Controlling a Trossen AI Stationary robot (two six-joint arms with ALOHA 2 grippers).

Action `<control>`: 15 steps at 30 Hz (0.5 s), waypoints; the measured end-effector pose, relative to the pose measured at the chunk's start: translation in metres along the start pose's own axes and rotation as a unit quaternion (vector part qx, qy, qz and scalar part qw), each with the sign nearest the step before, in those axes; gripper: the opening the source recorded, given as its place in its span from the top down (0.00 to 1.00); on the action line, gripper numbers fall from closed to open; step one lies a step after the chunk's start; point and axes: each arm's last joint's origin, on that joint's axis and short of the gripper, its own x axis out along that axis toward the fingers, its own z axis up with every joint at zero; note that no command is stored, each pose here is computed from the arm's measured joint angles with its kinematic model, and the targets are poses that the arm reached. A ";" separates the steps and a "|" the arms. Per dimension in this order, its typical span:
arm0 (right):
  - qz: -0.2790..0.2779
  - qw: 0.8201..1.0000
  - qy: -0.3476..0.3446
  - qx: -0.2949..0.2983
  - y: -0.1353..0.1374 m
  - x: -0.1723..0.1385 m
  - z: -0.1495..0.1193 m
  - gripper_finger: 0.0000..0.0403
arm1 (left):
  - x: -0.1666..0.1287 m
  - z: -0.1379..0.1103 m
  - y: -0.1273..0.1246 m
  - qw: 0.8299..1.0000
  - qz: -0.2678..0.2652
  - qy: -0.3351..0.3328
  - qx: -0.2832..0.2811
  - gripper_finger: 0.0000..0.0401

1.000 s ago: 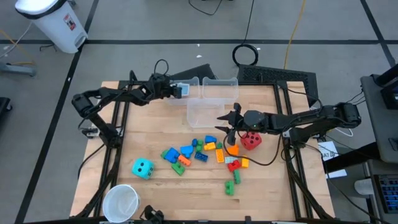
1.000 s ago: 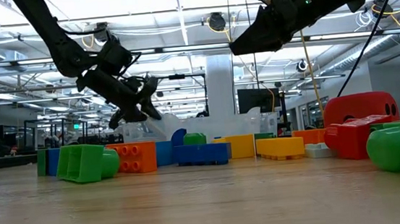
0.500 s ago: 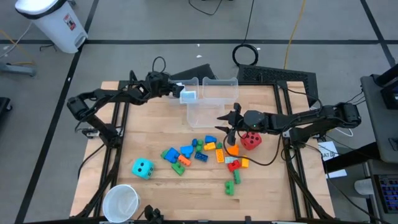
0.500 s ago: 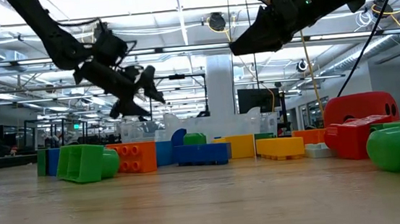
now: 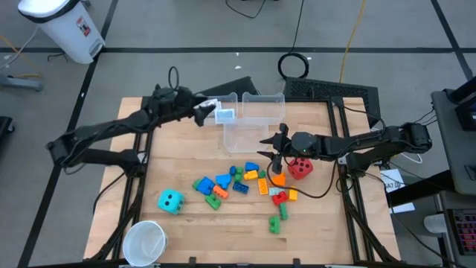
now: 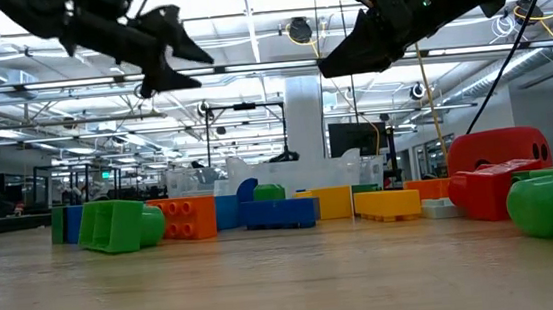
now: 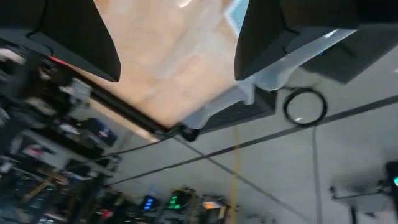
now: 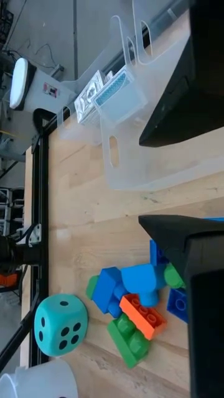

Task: Pick & Place Toys
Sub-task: Put the red dice into the top right transparent bin

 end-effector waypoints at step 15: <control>-0.001 1.000 -0.004 0.019 0.000 0.000 0.001 0.53 | -0.033 -0.004 -0.025 0.998 -0.037 0.045 0.012 0.20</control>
